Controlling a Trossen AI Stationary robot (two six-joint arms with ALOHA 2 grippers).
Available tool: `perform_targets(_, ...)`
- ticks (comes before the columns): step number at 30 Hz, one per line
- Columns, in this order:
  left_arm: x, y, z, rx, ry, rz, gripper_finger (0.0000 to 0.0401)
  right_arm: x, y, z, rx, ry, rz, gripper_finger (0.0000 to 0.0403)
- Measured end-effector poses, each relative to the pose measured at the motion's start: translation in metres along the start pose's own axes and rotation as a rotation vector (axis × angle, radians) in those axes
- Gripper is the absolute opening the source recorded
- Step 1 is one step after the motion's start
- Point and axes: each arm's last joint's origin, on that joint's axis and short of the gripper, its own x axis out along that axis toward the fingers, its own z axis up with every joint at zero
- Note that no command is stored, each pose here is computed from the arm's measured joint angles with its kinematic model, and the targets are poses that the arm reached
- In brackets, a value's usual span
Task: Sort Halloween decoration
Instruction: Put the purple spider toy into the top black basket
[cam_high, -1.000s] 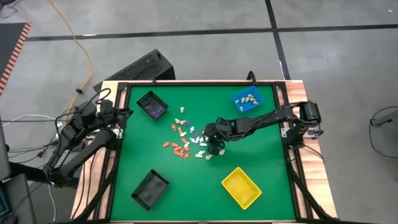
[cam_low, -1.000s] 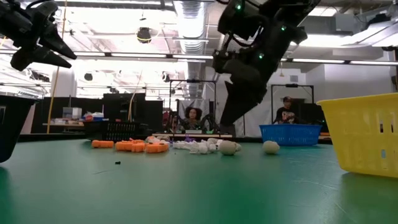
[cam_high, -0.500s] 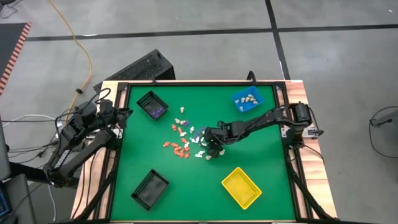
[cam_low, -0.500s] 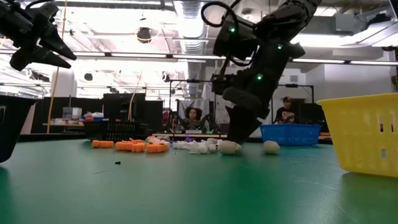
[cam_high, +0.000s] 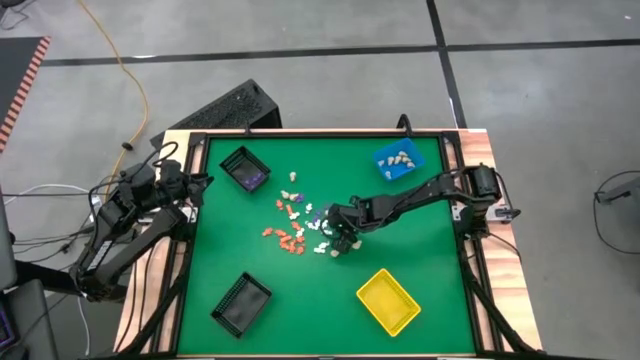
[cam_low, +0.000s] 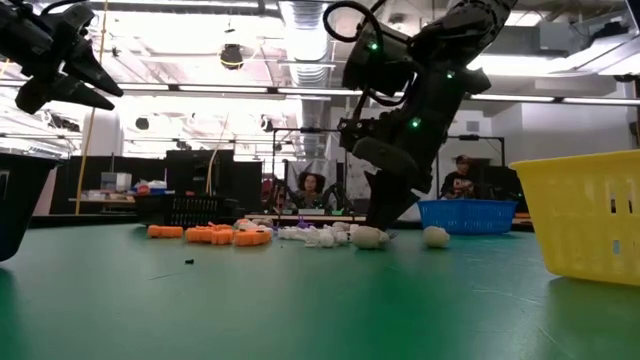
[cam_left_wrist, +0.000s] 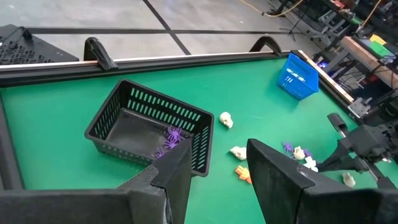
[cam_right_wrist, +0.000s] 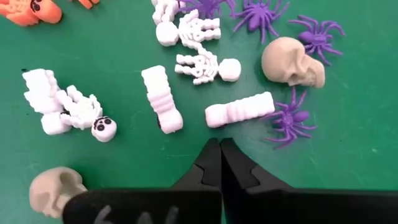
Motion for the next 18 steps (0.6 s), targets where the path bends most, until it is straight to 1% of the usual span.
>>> perform_targets(5,0.000,0.000,0.000,0.000,0.000,0.000,0.0143,-0.008,0.000,0.000,0.011,-0.004,-0.005,0.0014)
perform_targets(8,0.000,0.000,0.000,-0.001,0.001,0.000,0.0143,-0.022,0.000,0.009,0.018,-0.037,0.009,0.0014)
perform_targets(13,0.000,0.000,0.000,-0.001,-0.001,0.001,0.0143,-0.052,-0.006,0.034,0.053,-0.158,0.044,0.0014)
perform_targets(15,0.000,0.000,0.000,0.000,0.000,0.001,0.0143,-0.057,-0.009,0.044,0.051,-0.204,0.049,0.0014)
perform_targets(18,0.000,0.000,0.000,0.000,-0.001,0.000,0.0143,-0.064,-0.011,0.063,0.033,-0.317,0.074,0.0014)
